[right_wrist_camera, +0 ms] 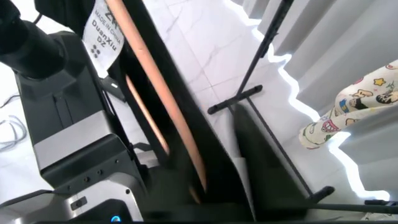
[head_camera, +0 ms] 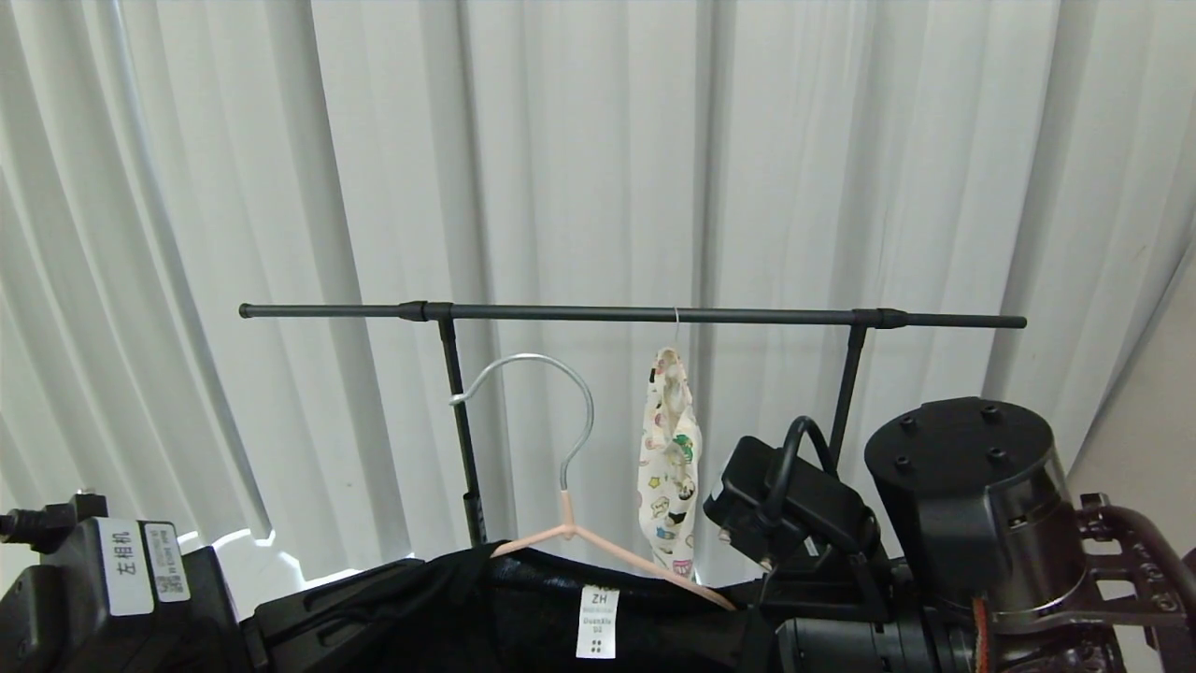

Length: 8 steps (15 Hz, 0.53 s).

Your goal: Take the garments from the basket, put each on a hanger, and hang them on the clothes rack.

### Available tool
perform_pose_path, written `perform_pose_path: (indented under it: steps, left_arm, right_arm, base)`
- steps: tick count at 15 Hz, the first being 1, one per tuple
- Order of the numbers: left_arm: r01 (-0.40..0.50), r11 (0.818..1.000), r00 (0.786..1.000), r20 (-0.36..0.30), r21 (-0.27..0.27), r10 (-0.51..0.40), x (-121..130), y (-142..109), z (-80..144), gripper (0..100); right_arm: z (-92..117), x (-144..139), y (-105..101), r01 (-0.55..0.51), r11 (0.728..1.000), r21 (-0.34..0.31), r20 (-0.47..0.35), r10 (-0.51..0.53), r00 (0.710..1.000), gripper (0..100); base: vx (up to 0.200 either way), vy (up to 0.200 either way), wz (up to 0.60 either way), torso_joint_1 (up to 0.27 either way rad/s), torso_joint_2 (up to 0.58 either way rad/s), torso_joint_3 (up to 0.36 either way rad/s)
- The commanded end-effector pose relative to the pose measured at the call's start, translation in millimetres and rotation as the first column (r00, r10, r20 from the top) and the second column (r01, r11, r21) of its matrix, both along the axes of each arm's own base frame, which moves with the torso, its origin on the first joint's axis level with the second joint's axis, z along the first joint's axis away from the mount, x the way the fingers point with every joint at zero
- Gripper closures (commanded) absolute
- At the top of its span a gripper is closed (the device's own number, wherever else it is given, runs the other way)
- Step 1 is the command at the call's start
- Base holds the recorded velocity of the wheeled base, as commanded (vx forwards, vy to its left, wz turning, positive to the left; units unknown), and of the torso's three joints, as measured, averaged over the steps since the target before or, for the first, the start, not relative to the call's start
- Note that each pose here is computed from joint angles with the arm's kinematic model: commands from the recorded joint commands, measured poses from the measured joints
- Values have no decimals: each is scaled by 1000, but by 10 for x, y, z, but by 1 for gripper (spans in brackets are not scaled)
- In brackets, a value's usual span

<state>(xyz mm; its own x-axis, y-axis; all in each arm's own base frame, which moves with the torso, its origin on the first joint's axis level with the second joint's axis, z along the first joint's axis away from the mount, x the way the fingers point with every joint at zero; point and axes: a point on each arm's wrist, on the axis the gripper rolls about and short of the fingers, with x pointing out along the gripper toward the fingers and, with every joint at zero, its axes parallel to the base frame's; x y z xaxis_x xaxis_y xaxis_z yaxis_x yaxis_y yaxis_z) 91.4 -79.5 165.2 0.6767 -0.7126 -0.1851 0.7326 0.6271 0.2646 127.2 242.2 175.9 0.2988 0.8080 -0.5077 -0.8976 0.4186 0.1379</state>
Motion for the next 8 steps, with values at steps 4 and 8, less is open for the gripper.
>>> perform_pose_path:
  steps: [4, 8]
  left_arm:
    - [0, 1000, 1000, -3, 5, 0, 2, -2, -12, 100]
    - [-6, 1000, 1000, -1, 30, 6, 15, -6, -39, 0]
  right_arm:
    - [12, 73, -45, -2, 1000, -18, 63, 3, 998, 100]
    - [55, 144, -83, 0, 1000, -9, 129, 1, 992, 100]
  base:
    - [0, 0, 0, 0, 0, 0]
    - [0, 0, 0, 0, 0, 0]
